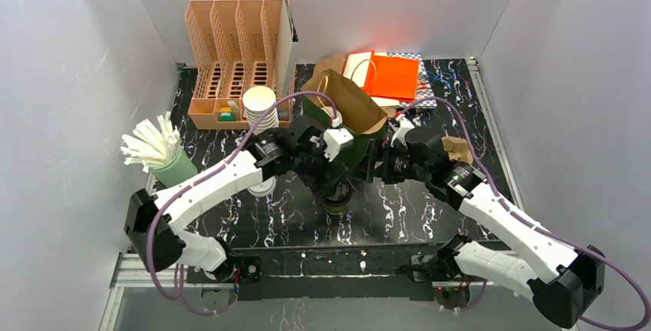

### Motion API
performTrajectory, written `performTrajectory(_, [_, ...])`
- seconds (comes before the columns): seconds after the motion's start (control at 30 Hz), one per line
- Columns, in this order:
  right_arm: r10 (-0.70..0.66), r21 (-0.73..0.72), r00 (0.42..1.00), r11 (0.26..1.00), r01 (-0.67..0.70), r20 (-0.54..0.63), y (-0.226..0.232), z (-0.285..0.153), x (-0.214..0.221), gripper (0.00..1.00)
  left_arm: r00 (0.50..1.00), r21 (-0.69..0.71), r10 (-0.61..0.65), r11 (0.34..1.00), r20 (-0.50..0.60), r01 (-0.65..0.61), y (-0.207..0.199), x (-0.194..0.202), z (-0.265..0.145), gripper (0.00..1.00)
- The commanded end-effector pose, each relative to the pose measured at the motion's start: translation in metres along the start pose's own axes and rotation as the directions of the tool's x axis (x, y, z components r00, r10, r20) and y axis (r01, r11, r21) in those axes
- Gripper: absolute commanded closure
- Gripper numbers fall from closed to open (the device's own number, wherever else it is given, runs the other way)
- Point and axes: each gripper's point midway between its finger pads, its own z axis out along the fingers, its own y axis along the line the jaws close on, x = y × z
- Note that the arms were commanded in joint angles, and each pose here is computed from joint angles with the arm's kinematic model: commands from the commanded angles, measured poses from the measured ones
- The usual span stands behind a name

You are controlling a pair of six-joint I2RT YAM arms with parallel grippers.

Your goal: Pack the takeout coffee

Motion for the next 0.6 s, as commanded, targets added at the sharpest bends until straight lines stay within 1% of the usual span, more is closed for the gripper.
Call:
performTrajectory(0.0, [-0.12, 0.069, 0.992, 0.991, 0.118, 0.027, 0.001, -0.016, -0.014, 0.02, 0.988, -0.059, -0.11, 0.991, 0.106, 0.117, -0.006, -0.012, -0.047, 0.17])
performTrajectory(0.07, [-0.171, 0.062, 0.984, 0.984, 0.169, 0.039, 0.008, -0.018, -0.013, 0.02, 0.976, -0.081, -0.169, 0.98, 0.134, 0.181, -0.005, -0.006, -0.056, 0.17])
performTrajectory(0.17, [-0.269, 0.049, 0.963, 0.962, 0.268, 0.022, 0.016, -0.014, -0.003, 0.02, 0.943, -0.123, -0.269, 0.947, 0.196, 0.296, 0.001, 0.008, -0.063, 0.18])
performTrajectory(0.3, [-0.375, 0.082, 0.926, 0.923, 0.377, -0.035, 0.022, -0.002, 0.003, 0.02, 0.856, -0.169, -0.417, 0.861, 0.306, 0.48, 0.014, 0.016, -0.069, 0.19])
performTrajectory(0.37, [-0.353, 0.145, 0.933, 0.922, 0.36, -0.07, 0.02, 0.007, 0.001, 0.02, 0.815, -0.176, -0.467, 0.82, 0.343, 0.545, 0.02, 0.016, -0.071, 0.2])
performTrajectory(0.43, [-0.277, 0.226, 0.958, 0.931, 0.287, -0.075, 0.018, 0.015, -0.001, 0.02, 0.772, -0.178, -0.511, 0.779, 0.378, 0.602, 0.026, 0.015, -0.069, 0.2])
performTrajectory(0.5, [-0.239, 0.305, 0.969, 0.92, 0.246, -0.063, 0.021, 0.021, -0.001, 0.02, 0.734, -0.179, -0.547, 0.74, 0.402, 0.649, 0.033, 0.015, -0.067, 0.25])
performTrajectory(0.57, [-0.243, 0.362, 0.969, 0.9, 0.244, -0.05, 0.029, 0.024, 0.003, 0.02, 0.688, -0.184, -0.595, 0.686, 0.415, 0.704, 0.044, 0.018, -0.064, 0.31])
